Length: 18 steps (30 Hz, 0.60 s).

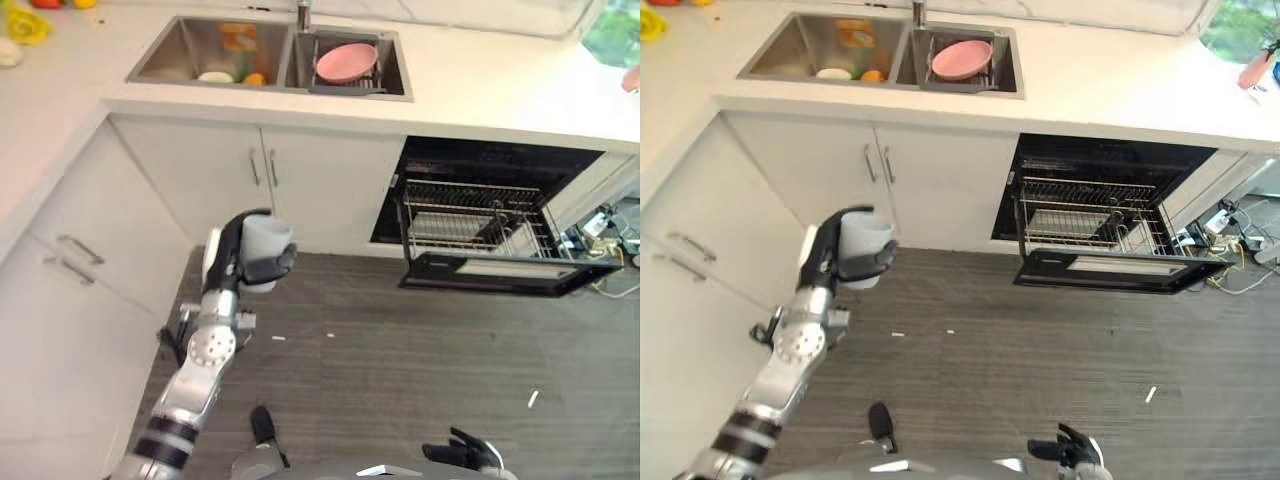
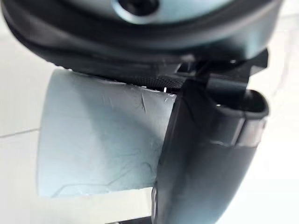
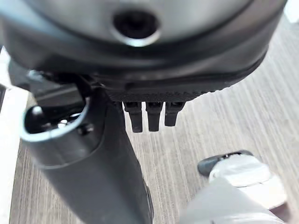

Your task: Place the dishes in the dishwasher.

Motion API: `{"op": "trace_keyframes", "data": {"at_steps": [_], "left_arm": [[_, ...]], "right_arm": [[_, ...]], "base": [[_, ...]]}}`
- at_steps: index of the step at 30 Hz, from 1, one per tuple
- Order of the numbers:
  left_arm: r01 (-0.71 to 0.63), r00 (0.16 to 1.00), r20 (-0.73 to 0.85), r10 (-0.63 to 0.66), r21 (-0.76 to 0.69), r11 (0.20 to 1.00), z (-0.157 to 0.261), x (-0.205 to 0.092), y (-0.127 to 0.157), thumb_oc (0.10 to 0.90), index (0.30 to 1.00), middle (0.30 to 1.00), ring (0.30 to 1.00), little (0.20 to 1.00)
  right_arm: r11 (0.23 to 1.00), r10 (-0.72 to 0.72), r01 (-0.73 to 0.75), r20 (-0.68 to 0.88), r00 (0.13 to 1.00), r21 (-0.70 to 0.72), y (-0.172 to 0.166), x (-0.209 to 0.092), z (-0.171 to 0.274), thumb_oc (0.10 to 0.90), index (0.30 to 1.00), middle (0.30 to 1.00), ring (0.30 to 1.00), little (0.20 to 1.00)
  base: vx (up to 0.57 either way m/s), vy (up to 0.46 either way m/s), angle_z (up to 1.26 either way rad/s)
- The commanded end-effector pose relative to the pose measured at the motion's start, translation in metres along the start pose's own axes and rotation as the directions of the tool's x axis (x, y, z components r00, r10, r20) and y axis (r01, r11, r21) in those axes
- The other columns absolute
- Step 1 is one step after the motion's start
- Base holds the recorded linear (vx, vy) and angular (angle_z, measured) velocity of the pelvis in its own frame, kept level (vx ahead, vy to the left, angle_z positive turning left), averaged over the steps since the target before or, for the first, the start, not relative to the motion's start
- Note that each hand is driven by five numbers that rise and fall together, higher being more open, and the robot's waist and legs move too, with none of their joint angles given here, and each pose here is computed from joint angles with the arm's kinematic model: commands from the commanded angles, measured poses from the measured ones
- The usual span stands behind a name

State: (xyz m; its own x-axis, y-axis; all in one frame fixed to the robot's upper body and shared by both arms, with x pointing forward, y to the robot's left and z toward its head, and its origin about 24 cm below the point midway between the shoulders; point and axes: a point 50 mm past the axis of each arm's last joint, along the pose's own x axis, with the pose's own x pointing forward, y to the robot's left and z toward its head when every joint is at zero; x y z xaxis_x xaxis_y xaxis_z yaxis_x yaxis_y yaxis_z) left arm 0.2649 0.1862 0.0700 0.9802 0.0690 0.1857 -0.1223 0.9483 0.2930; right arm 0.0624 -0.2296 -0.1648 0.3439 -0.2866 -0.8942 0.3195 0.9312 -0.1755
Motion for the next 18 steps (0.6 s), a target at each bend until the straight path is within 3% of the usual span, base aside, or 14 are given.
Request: {"op": "trace_keyframes", "data": {"at_steps": [1,7,8,14,18], "left_arm": [[0.024,0.947,0.321,-0.017,-0.018,1.000,0.060,0.008,0.001,0.400,0.300,0.300,0.300,0.300],[0.001,0.950,0.313,-0.005,0.013,1.000,0.059,0.010,0.006,0.400,0.300,0.300,0.300,0.300],[-0.015,0.951,0.311,0.002,0.037,0.999,0.056,0.008,0.009,0.400,0.300,0.300,0.300,0.300],[-0.024,0.944,0.330,0.011,0.034,0.999,0.060,0.006,0.004,0.400,0.300,0.300,0.300,0.300],[-0.044,0.947,0.316,0.048,-0.021,0.999,0.056,0.004,0.002,0.400,0.300,0.300,0.300,0.300]], "right_arm": [[0.996,-0.010,0.013,0.043,0.999,-0.092,-0.010,0.002,0.013,0.800,0.900,0.900,0.900,0.900],[0.990,0.017,0.001,0.124,0.992,-0.140,0.000,0.004,0.035,0.800,0.900,0.900,0.900,0.900],[0.983,0.048,-0.007,0.220,0.974,-0.184,0.007,0.003,0.057,0.800,0.900,0.900,0.900,0.900],[0.993,0.007,0.034,0.355,0.935,-0.109,-0.005,-0.004,0.079,0.800,0.900,0.900,0.900,0.900],[0.994,-0.018,0.070,0.523,0.852,-0.080,-0.015,-0.015,0.118,0.800,0.900,0.900,0.900,0.900]], "base": [[0.16,0.404,-1.06],[0.04,0.227,-1.21],[0.22,0.339,-0.80],[0.07,0.062,-0.74],[0.03,-0.033,-0.27]]}}
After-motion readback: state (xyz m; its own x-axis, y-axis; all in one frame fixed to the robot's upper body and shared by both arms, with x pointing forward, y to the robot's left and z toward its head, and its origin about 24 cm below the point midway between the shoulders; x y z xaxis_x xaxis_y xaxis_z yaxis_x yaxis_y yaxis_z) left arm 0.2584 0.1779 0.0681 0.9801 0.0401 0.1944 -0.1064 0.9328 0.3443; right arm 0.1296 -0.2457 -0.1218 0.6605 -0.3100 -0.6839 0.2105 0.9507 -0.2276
